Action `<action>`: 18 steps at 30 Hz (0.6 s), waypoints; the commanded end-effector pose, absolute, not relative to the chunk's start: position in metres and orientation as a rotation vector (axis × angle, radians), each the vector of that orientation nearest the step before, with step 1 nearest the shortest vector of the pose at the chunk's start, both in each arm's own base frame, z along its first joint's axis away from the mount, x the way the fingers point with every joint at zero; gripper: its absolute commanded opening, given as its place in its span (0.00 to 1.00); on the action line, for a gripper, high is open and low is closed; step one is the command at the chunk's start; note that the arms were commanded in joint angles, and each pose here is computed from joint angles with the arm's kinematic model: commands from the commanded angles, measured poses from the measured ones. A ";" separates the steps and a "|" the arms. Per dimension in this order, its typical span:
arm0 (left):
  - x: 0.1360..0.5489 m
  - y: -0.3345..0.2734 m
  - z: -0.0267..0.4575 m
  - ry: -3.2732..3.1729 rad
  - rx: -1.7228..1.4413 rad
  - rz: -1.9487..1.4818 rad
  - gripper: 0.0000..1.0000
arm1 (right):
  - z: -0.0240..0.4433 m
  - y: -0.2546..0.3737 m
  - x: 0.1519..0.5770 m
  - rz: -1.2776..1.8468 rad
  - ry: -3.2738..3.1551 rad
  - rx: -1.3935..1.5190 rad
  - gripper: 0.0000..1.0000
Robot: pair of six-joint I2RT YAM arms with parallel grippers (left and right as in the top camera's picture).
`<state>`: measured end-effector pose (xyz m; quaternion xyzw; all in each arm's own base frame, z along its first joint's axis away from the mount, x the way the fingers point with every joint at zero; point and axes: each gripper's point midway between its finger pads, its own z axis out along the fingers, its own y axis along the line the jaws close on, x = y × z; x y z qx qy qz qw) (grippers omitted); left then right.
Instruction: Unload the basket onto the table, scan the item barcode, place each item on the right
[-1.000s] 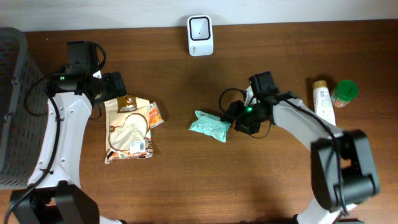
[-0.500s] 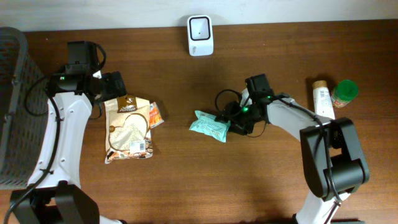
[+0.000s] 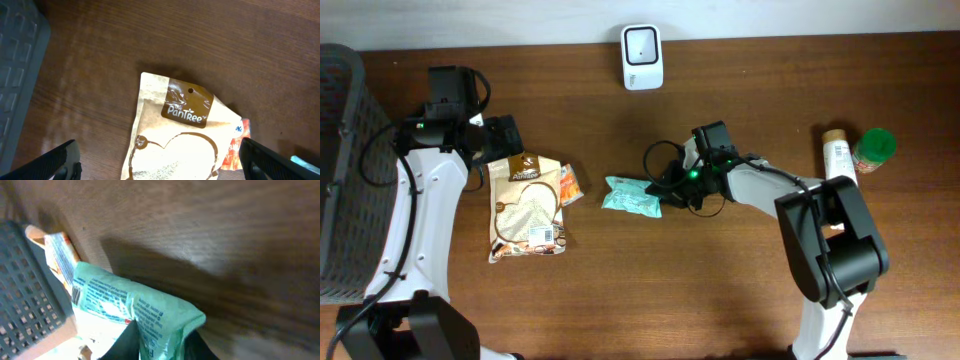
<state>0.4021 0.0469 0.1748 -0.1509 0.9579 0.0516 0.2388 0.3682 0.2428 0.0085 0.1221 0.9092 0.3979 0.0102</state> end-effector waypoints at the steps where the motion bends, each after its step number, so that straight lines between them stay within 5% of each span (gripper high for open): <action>1: 0.405 0.049 0.182 2.606 -0.391 0.154 0.99 | -0.019 0.237 0.362 1.172 2.861 0.294 0.06; 8: 0.405 0.049 0.182 2.606 -0.391 0.154 0.99 | 0.029 0.244 0.378 1.450 2.718 0.046 0.04; 18: 0.405 0.049 0.182 2.606 -0.391 0.154 0.99 | 0.117 0.233 0.379 1.383 2.638 -0.302 0.04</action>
